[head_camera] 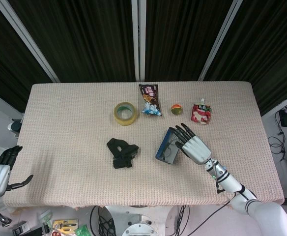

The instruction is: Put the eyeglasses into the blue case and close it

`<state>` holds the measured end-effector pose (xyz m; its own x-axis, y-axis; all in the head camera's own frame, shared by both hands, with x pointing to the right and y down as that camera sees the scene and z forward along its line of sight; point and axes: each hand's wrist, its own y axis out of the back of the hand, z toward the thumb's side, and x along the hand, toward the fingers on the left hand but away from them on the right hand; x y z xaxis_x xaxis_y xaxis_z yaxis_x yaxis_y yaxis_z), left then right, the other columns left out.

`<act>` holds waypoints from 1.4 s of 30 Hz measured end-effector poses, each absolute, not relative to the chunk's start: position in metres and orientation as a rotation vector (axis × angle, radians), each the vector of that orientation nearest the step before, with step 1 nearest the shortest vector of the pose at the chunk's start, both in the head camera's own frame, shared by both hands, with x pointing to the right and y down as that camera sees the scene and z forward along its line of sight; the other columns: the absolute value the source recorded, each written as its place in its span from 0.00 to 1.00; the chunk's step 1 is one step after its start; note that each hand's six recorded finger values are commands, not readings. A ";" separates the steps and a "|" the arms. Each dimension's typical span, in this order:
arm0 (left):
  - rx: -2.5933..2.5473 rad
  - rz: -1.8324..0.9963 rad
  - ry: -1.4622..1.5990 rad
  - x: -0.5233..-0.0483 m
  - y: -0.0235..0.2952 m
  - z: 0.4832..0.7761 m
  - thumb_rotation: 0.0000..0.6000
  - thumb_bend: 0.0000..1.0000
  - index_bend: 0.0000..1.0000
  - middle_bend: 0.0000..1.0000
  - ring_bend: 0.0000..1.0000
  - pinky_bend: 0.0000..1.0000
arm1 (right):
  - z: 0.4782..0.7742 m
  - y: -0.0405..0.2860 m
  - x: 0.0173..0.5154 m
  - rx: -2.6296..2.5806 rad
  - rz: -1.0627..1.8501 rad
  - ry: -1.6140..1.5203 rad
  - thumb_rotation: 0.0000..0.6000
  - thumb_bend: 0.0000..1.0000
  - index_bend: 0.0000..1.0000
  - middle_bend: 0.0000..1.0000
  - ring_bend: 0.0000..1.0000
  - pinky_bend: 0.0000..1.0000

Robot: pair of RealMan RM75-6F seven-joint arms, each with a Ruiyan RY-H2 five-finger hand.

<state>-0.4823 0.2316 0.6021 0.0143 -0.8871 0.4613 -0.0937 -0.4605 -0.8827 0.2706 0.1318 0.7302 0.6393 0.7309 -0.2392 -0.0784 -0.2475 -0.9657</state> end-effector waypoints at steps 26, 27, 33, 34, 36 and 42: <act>-1.628 -1.549 1.024 -0.489 0.236 0.604 0.64 0.18 0.05 0.08 0.09 0.24 | 0.739 0.134 0.250 -1.637 0.836 -0.472 1.00 0.37 0.82 0.01 0.00 0.00; -1.628 -1.549 1.026 -0.490 0.236 0.604 0.64 0.18 0.05 0.08 0.09 0.24 | 0.740 0.134 0.249 -1.635 0.833 -0.469 1.00 0.37 0.72 0.00 0.00 0.00; -1.622 -1.549 1.029 -0.492 0.236 0.602 0.64 0.18 0.05 0.08 0.09 0.24 | 0.746 0.134 0.240 -1.650 0.814 -0.480 1.00 0.28 0.00 0.00 0.00 0.00; -1.622 -1.549 1.029 -0.492 0.236 0.602 0.64 0.18 0.05 0.08 0.09 0.24 | 0.745 0.134 0.239 -1.654 0.809 -0.489 1.00 0.26 0.00 0.00 0.00 0.00; -1.622 -1.548 1.029 -0.492 0.236 0.602 0.64 0.18 0.05 0.08 0.09 0.24 | 0.743 0.134 0.237 -1.664 0.789 -0.515 1.00 0.22 0.00 0.00 0.00 0.00; -1.624 -1.542 1.028 -0.490 0.235 0.602 0.64 0.18 0.05 0.08 0.09 0.24 | 0.738 0.130 0.235 -1.675 0.755 -0.562 1.00 0.19 0.00 0.00 0.00 0.00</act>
<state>-0.4901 0.2350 0.6018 -0.0068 -0.8814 0.4724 -0.0969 -0.4696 -0.8776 0.2350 0.1302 0.7384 0.6780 0.7113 -0.1854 -0.0265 -0.2285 -0.9732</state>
